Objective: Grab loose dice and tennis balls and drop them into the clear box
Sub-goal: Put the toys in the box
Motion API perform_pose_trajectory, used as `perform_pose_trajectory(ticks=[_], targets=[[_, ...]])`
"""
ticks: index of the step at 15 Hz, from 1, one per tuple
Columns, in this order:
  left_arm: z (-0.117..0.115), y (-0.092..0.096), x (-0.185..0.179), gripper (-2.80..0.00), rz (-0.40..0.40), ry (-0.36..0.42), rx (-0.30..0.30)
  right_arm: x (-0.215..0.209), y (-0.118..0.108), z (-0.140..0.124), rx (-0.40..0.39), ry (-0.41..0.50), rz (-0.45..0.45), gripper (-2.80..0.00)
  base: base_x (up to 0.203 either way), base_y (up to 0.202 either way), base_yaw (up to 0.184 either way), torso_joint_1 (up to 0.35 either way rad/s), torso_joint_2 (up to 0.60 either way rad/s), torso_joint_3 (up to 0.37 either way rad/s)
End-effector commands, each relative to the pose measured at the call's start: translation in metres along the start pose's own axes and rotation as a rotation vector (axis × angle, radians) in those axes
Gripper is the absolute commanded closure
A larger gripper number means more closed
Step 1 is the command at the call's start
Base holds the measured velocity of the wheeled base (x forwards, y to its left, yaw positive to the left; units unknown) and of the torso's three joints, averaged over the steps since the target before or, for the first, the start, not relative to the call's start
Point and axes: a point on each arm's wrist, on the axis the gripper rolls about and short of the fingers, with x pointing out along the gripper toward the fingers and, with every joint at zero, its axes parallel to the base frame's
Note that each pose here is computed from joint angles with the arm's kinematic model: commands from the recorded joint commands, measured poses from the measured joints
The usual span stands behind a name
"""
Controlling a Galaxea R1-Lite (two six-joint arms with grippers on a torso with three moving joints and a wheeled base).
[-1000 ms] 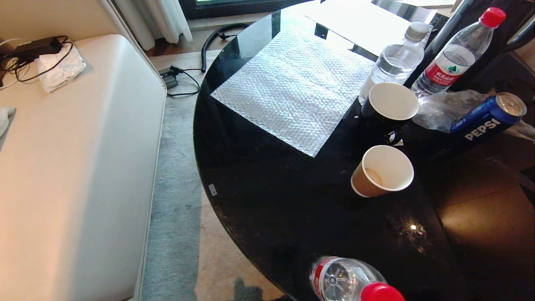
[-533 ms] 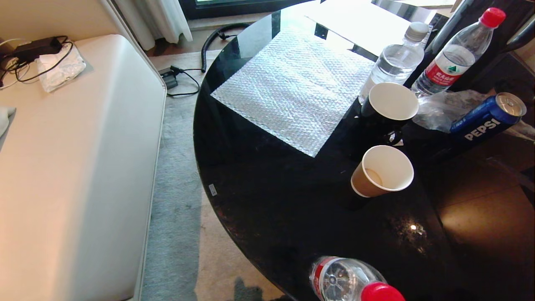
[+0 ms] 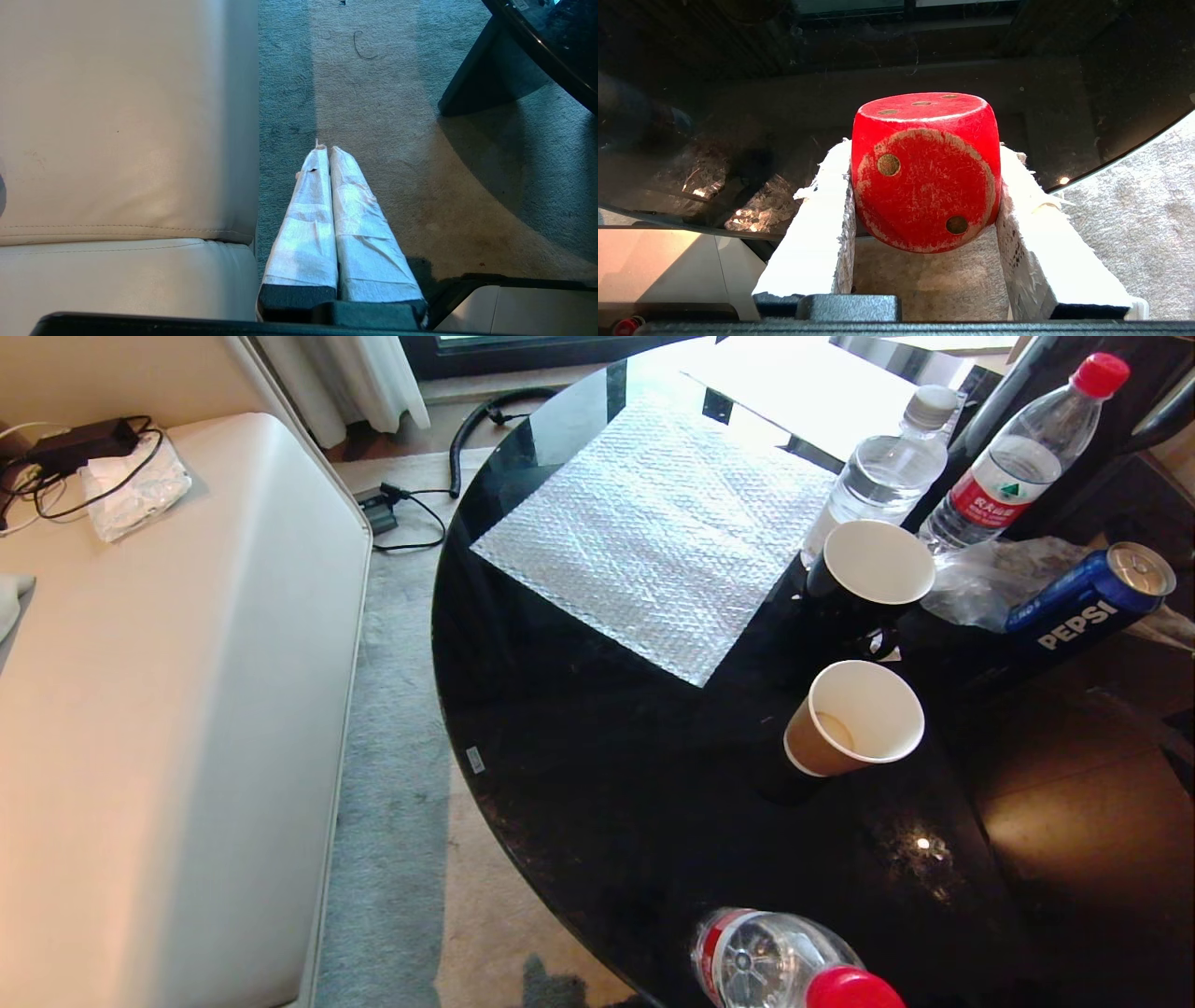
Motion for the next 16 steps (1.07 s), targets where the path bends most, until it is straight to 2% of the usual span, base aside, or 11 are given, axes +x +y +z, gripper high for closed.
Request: perform_pose_trajectory(ticks=[1, 16], targets=[[0.0, 0.0, 0.0, 0.0, 0.0, 0.0, -0.001, 0.0, 0.0, 0.0001, -0.001, 0.002, 0.001, 0.0, 0.0, 0.0, 0.0, 0.0, 0.0, 0.0], [0.0, 0.0, 0.0, 0.0, 0.0, 0.0, -0.001, -0.0001, 0.0, 0.0, -0.001, 0.001, 0.001, 0.0, 0.0, 0.0, 0.0, 0.0, 0.0, 0.0]])
